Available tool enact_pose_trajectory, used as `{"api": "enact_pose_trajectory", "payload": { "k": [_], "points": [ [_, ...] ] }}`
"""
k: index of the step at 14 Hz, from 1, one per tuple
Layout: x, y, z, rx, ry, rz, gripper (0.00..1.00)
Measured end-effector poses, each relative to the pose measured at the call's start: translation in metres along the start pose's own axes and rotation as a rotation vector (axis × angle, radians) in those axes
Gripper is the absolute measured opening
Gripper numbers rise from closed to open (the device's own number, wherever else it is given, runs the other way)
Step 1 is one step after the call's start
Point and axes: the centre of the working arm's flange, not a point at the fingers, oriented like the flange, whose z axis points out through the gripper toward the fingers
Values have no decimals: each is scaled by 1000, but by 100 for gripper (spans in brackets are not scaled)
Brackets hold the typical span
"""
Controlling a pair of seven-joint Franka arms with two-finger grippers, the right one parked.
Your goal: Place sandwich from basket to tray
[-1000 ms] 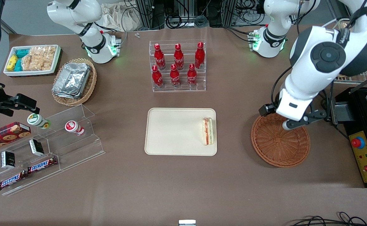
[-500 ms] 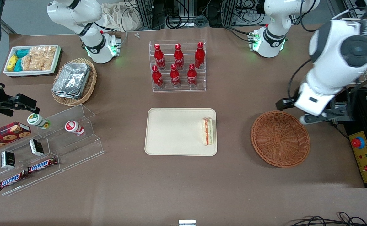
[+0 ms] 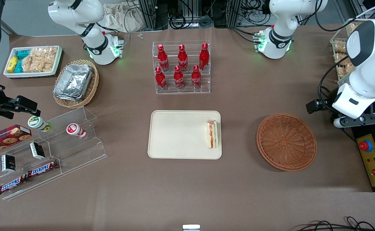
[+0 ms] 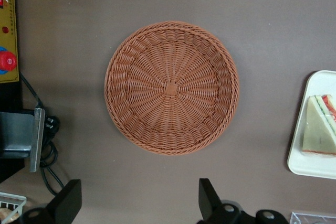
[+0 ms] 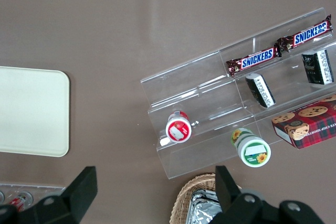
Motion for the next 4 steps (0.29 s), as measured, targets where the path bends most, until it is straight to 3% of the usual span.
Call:
{"api": "enact_pose_trajectory", "payload": {
  "k": [4],
  "points": [
    [9, -2, -21, -5, 26, 54, 100]
  ]
}}
